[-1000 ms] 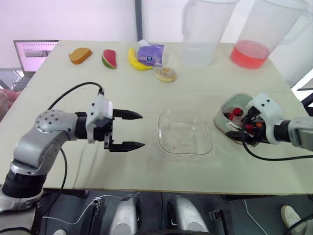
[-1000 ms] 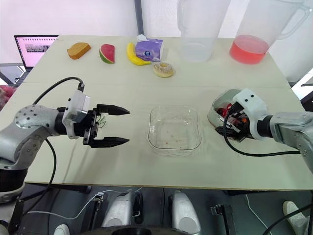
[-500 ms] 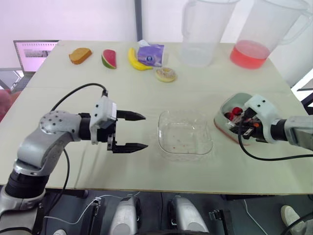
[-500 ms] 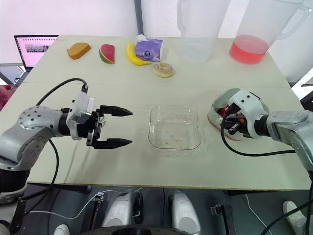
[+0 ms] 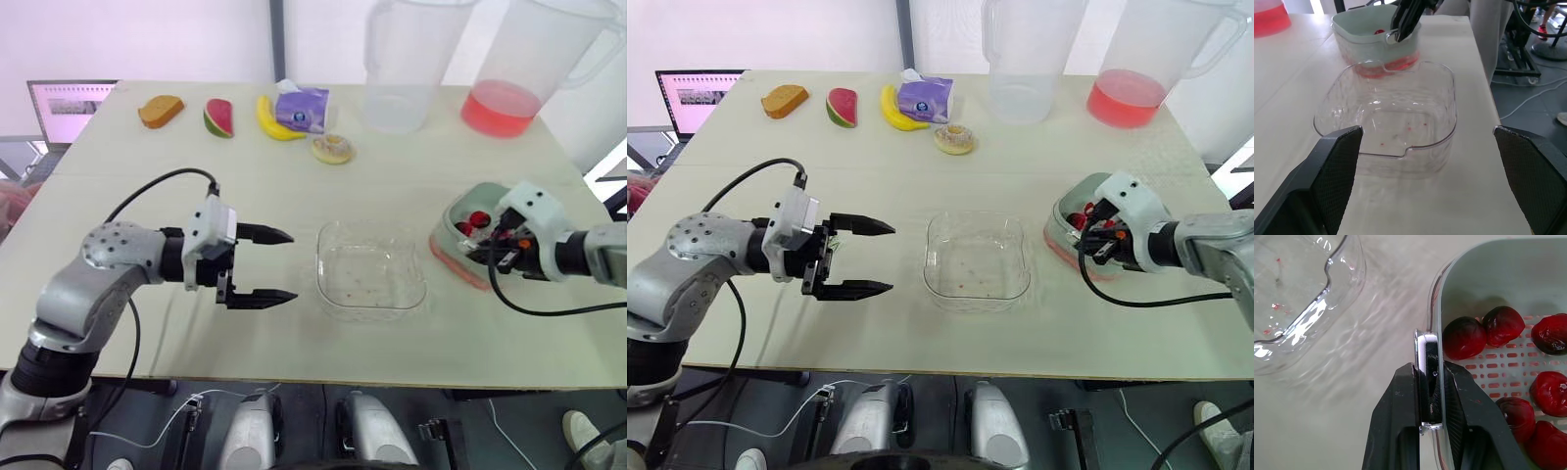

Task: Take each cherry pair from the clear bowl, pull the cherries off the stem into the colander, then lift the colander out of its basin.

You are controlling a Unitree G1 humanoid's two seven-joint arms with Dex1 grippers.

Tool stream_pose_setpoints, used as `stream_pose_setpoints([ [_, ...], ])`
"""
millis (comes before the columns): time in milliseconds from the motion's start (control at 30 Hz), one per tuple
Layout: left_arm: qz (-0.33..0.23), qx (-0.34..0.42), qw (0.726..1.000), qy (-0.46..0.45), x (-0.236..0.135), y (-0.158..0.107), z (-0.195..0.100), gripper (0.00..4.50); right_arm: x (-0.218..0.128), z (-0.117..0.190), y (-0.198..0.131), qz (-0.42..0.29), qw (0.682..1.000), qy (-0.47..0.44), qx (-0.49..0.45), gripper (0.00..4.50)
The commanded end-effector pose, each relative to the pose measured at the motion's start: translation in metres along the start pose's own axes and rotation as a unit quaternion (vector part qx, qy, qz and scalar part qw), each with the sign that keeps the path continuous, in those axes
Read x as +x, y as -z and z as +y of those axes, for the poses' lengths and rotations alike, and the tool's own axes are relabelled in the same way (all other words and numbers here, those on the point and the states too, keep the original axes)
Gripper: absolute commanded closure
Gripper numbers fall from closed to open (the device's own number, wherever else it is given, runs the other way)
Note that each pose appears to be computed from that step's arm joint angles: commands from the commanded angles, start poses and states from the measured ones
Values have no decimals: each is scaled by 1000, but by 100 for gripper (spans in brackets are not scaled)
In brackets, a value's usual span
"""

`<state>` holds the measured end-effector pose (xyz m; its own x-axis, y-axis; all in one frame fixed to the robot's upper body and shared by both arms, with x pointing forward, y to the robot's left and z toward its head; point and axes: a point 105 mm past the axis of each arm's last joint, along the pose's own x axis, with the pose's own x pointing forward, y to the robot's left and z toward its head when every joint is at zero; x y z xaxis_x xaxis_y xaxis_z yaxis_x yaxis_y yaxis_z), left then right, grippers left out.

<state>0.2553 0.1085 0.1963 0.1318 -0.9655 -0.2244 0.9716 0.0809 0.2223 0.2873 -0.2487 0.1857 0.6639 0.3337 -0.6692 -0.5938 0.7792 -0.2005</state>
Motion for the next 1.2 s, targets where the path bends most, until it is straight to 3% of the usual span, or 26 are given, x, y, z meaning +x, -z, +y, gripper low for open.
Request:
stream_pose_setpoints([
  [33,-2,18,1000,4,1,-5,0,0,-21,-11,-21,-29,999,35,-22,432],
  [1200,-3,15,1000,9,5,-4,5,0,-39,-14,-35,-40,997,62,-28,432],
])
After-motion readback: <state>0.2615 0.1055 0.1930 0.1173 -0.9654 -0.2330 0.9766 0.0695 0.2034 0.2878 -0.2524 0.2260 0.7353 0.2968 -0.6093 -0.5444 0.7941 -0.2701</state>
